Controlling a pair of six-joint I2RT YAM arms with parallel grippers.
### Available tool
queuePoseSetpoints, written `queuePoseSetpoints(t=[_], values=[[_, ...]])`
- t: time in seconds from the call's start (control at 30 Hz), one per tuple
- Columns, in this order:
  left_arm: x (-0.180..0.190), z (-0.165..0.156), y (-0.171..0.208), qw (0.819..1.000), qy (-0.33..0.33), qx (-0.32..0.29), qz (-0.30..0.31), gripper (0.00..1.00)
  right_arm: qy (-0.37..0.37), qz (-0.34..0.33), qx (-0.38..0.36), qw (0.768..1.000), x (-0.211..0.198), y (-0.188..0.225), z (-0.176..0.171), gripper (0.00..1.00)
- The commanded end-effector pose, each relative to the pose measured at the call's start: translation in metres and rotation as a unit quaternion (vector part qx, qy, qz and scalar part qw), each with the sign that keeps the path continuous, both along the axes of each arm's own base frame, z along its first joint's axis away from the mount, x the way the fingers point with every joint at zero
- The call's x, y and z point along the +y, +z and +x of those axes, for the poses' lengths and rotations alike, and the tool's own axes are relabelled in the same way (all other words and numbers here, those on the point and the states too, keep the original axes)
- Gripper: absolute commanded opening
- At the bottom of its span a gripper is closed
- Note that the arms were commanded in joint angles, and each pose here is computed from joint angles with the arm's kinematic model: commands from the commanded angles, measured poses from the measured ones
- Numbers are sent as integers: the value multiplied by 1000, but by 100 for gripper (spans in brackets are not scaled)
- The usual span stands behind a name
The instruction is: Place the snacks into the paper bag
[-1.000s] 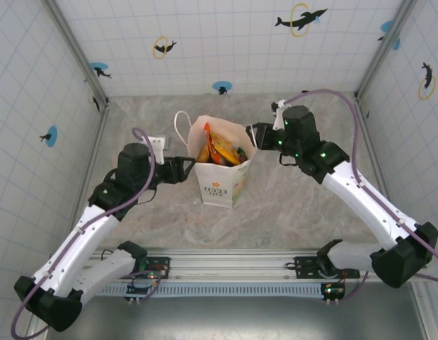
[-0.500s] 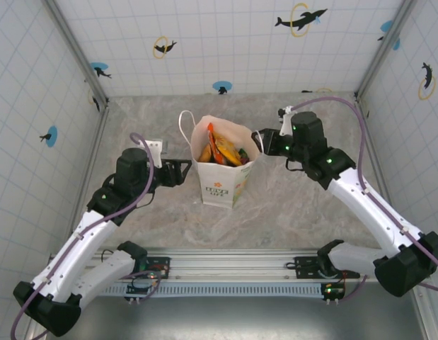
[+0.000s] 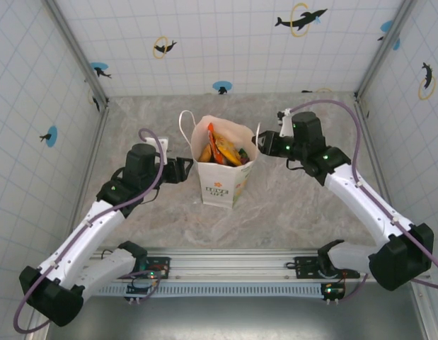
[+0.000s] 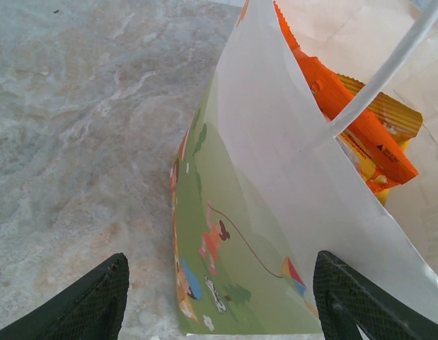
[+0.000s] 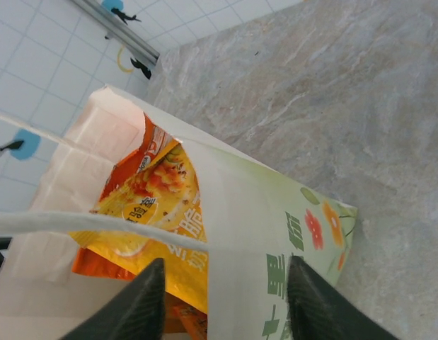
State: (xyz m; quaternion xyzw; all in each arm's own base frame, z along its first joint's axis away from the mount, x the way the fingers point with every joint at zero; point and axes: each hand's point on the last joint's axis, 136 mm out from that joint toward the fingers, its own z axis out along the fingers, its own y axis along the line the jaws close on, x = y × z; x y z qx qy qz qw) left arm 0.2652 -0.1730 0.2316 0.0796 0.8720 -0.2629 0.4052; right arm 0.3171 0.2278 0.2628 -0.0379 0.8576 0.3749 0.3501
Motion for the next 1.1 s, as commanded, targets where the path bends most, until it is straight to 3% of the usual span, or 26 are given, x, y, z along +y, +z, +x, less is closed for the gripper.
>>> queuePoseSetpoints(t=[0.0,0.13,0.27,0.37,0.53,0.67,1.07], values=[[0,11,15,1000,13,-25,-5,70,16,34,-14,999,4,8,2,51],[13,17,14,998,61,-26,-2,69,24,58,-25,998,1,15,-4,52],[51,24,5,984,175,-20,23,69,4,81,-51,995,-16,25,-8,53],[60,26,-2,980,197,-19,39,69,-31,81,-59,995,-38,23,-6,52],[55,34,-31,979,194,4,56,69,-123,26,-23,992,-74,-15,0,50],[44,43,-59,982,181,31,54,67,-146,-2,29,989,-81,-60,-6,47],[17,50,-98,988,140,69,16,65,-108,-15,80,991,-17,-132,-29,44]])
